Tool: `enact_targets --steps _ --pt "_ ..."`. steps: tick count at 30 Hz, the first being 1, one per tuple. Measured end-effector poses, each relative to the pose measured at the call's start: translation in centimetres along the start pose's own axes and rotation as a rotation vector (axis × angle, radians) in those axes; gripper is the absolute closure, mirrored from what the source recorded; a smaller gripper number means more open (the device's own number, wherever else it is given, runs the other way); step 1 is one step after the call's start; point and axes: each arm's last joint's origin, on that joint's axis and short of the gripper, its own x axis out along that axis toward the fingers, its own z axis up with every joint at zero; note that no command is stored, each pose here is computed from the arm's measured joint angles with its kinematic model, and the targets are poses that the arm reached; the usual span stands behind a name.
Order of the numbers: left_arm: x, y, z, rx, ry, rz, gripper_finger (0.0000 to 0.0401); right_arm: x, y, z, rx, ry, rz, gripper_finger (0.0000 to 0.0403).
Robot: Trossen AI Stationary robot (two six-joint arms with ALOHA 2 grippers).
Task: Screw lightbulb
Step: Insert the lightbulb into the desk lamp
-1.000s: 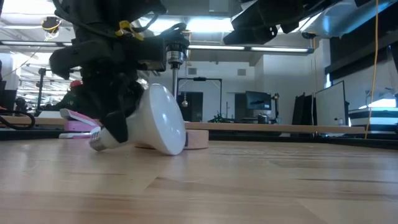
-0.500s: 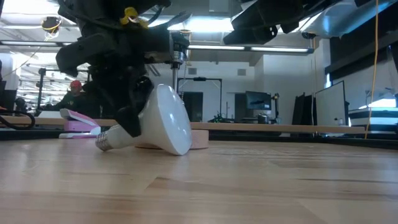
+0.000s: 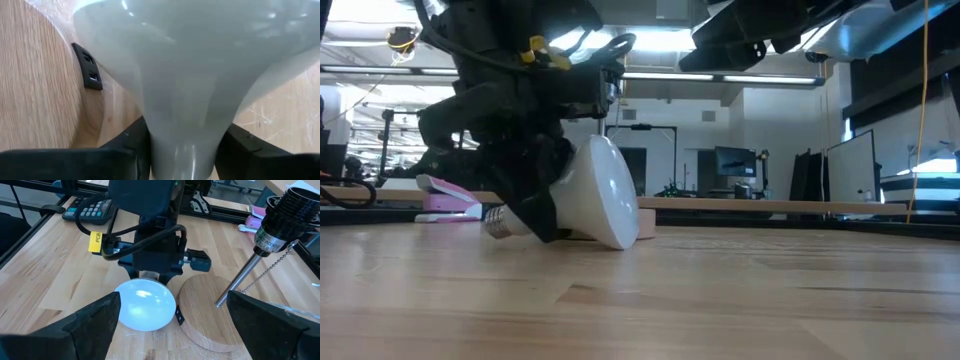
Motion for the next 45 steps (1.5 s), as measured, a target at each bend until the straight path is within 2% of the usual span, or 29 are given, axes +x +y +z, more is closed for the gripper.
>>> enact_targets --steps 9,12,16,23,27,29,32,35,37,39,42,45 --pt "-0.8 -0.6 0.7 0.014 0.01 0.038 0.0259 -0.1 0.0 0.0 -0.001 -0.001 0.0 0.0038" --pt "-2.7 -0.9 1.7 0.001 0.005 0.062 0.0259 -0.3 -0.1 0.2 0.0 -0.007 0.0 0.0038" --pt "-7.0 -1.3 2.9 -0.027 -0.079 0.117 0.0259 -0.4 -0.2 0.3 0.0 -0.008 -0.016 0.0038" --pt "-16.5 -1.6 3.2 -0.073 -0.428 0.198 0.0259 -0.4 -0.2 0.3 0.008 -0.008 -0.023 0.0038" --pt "-21.5 -1.3 3.1 -0.052 -0.664 0.254 0.0259 -0.5 -0.2 0.9 0.04 -0.031 -0.034 0.0038" --pt "-23.8 -1.0 3.5 -0.041 -0.802 0.252 0.0258 -0.7 -0.6 2.7 0.038 -0.079 -0.041 0.0038" --pt "-26.6 -0.4 4.0 -0.02 -0.984 0.253 0.025 -2.1 -1.0 6.7 -0.04 -0.208 -0.054 0.0044" --pt "-28.2 0.1 4.1 -0.016 -1.082 0.268 0.0248 -3.7 -1.6 10.6 -0.125 -0.328 -0.118 0.0078" --pt "-28.6 0.4 4.1 -0.028 -1.1 0.273 0.0256 -4.6 -2.1 12.8 -0.159 -0.404 -0.163 0.0121" --pt "-28.5 0.6 4.2 -0.034 -1.099 0.282 0.0258 -5.4 -2.7 14.4 -0.18 -0.475 -0.159 0.0174" --pt "-27.7 0.4 4.7 -0.032 -1.088 0.285 0.0258 -5.8 -3.5 15.9 -0.18 -0.564 -0.113 0.026" --pt "-26.9 0.4 5.1 -0.026 -1.063 0.287 0.0258 -5.4 -4.1 16.2 -0.184 -0.605 -0.059 0.0342"
